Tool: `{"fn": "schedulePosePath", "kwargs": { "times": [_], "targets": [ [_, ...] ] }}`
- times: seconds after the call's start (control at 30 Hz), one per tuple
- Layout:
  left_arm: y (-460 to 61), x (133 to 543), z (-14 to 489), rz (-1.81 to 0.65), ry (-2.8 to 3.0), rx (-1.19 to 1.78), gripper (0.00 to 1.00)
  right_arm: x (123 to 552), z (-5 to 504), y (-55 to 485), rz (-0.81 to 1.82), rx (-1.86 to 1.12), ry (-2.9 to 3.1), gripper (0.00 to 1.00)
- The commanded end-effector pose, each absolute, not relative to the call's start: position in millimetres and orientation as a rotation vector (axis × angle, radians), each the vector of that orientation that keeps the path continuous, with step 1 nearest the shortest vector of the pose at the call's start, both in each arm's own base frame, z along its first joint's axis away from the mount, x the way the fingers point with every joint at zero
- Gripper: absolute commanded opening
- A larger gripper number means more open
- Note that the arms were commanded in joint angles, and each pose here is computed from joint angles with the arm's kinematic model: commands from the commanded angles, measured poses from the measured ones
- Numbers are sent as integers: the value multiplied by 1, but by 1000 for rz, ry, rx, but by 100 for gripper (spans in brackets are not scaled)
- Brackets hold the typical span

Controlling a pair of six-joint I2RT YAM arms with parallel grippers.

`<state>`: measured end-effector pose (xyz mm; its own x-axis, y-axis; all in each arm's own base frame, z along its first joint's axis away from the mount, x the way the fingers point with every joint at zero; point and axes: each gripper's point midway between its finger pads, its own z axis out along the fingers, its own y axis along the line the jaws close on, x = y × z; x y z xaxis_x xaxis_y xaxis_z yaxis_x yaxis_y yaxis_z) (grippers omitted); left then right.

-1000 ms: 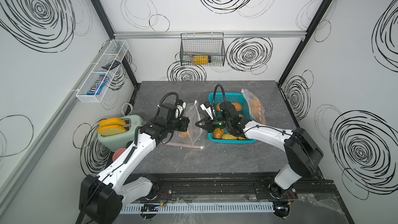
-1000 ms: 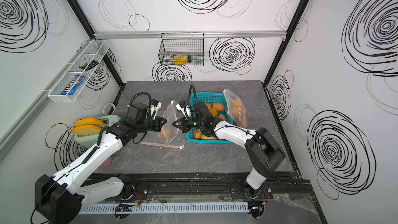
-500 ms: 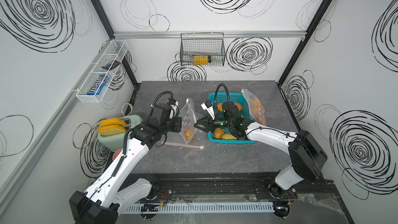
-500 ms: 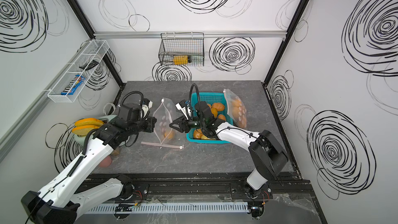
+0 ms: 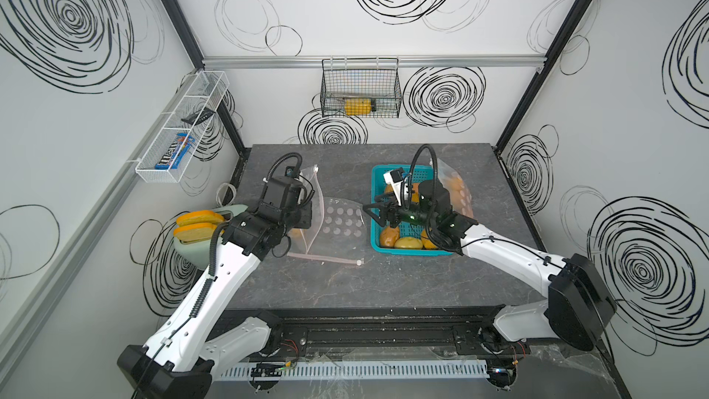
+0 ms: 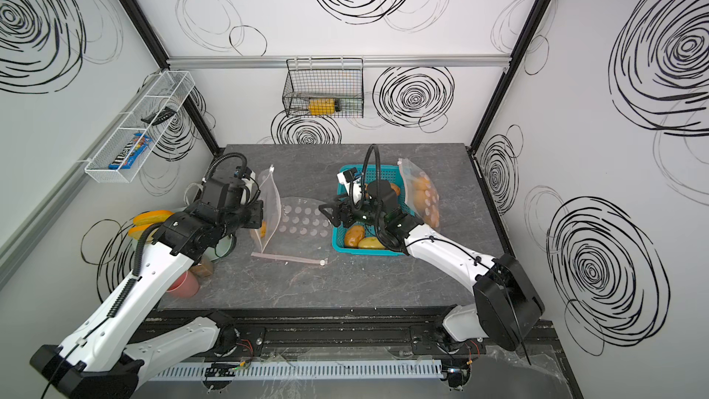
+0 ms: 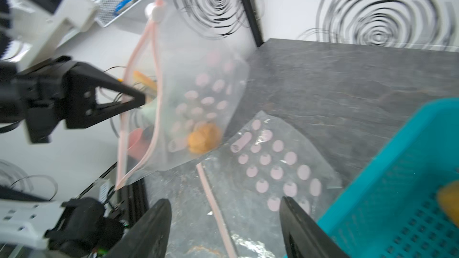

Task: Put the potatoes into a zipper bag and zip it
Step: Adjust the zipper food storage bag in the zipper food storage bag, then pick up the potato from the basket.

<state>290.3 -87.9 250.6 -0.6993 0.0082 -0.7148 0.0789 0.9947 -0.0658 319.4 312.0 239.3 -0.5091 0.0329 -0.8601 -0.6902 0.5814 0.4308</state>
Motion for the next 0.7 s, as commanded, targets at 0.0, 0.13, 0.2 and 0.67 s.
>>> {"fn": "schedulePosePath", "kwargs": {
  "times": [0.0, 0.13, 0.2, 0.67],
  "targets": [
    [-134, 294, 222, -351, 2377, 184, 0, 358, 200, 265, 793, -311, 2050, 73],
    [-162, 289, 180, -527, 2441, 233, 0, 378, 168, 238, 592, -212, 2173, 73],
    [-166, 289, 167, -554, 2446, 241, 0, 387, 155, 227, 479, -165, 2224, 73],
    [-153, 282, 163, -583, 2388, 195, 0, 422, 87, 183, 29, -1, 2416, 77]
  ]
}}
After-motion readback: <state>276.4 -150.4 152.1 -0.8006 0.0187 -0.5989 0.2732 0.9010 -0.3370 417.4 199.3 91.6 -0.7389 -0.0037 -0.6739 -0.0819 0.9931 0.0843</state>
